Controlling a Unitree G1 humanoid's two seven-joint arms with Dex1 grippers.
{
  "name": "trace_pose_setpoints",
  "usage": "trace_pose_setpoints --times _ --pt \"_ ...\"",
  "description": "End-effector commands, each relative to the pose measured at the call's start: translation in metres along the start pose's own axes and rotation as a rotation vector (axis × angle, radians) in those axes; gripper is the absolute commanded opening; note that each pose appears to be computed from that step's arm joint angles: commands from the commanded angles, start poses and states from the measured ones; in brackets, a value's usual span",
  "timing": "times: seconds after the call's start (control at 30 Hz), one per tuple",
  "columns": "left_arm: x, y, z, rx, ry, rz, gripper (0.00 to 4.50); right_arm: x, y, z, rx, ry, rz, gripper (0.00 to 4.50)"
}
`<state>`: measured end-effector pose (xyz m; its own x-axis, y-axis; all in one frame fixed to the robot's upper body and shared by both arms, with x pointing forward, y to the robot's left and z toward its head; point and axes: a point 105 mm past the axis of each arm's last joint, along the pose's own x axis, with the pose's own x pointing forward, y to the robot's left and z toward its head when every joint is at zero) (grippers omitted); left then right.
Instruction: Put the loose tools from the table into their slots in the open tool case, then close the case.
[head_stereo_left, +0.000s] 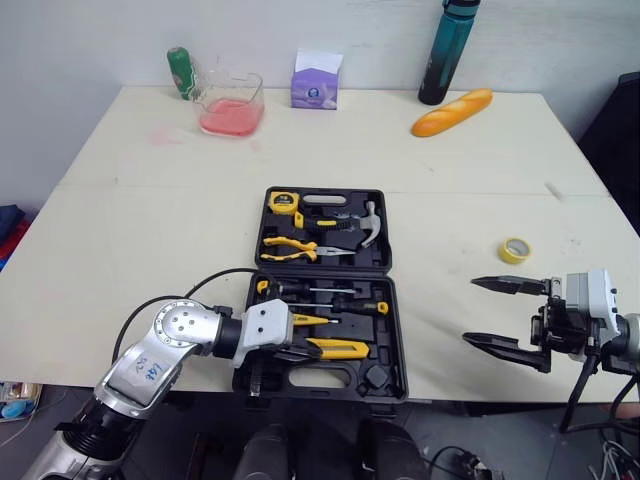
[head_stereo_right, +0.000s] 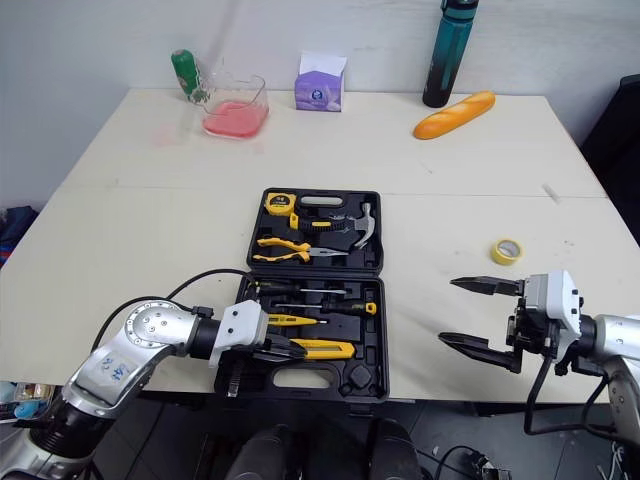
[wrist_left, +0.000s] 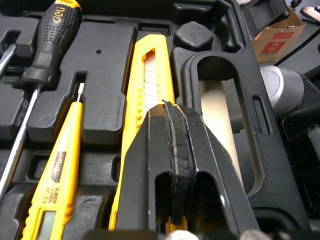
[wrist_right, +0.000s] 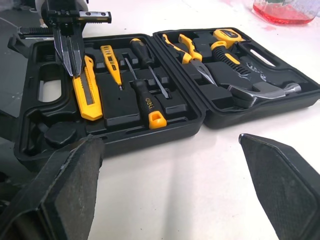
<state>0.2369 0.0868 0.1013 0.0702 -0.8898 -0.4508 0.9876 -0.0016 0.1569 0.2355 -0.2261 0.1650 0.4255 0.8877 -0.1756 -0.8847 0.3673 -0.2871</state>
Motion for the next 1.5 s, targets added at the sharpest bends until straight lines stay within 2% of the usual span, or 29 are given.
trace_pose_setpoints --times 0.03,0.1,0.2,0.33,0.53,0.8,0.9,1.03,1.13,1.2,1.33,1.5 --pt "0.003 -0.007 -0.042 -0.139 0.166 0.000 0.04 0.004 0.001 0.007 -0.026 -0.024 0.006 4.50" --pt "0.003 -0.007 -0.051 -0.190 0.211 0.018 0.04 0.005 0.001 0.007 -0.025 -0.025 0.004 4.50" --pt "0.002 -0.005 -0.054 -0.256 0.210 0.059 0.04 0.005 0.000 0.007 -0.029 -0.025 -0.006 4.50" --pt "-0.002 -0.009 -0.056 -0.231 0.220 0.047 0.04 0.002 -0.001 0.005 -0.025 -0.023 -0.021 4.50" --pt "-0.003 0.003 -0.034 -0.106 0.089 0.098 0.04 0.000 -0.005 0.004 -0.029 -0.017 -0.044 4.50" --pt "-0.034 0.019 0.016 0.042 -0.159 0.183 0.04 -0.018 -0.022 0.006 -0.061 0.016 -0.134 4.50" --pt "-0.075 0.026 0.022 -0.022 -0.204 0.298 0.95 -0.045 -0.039 0.003 -0.054 0.065 -0.253 4.50" --pt "-0.123 0.032 0.004 -0.071 -0.152 0.491 2.85 -0.080 -0.061 0.003 -0.066 0.083 -0.432 4.50" --pt "-0.170 0.038 -0.016 -0.109 -0.106 0.710 4.23 -0.108 -0.074 -0.004 -0.063 0.102 -0.579 4.50" --pt "-0.187 0.038 -0.022 -0.123 -0.097 0.798 4.37 -0.121 -0.080 -0.007 -0.069 0.110 -0.644 4.50" --pt "-0.251 0.023 -0.047 -0.184 -0.047 1.097 4.37 -0.160 -0.094 -0.019 -0.077 0.140 -0.878 4.50" --pt "-0.309 -0.017 -0.105 -0.395 0.029 1.409 4.37 -0.187 -0.093 -0.044 -0.056 0.239 -1.054 4.50"
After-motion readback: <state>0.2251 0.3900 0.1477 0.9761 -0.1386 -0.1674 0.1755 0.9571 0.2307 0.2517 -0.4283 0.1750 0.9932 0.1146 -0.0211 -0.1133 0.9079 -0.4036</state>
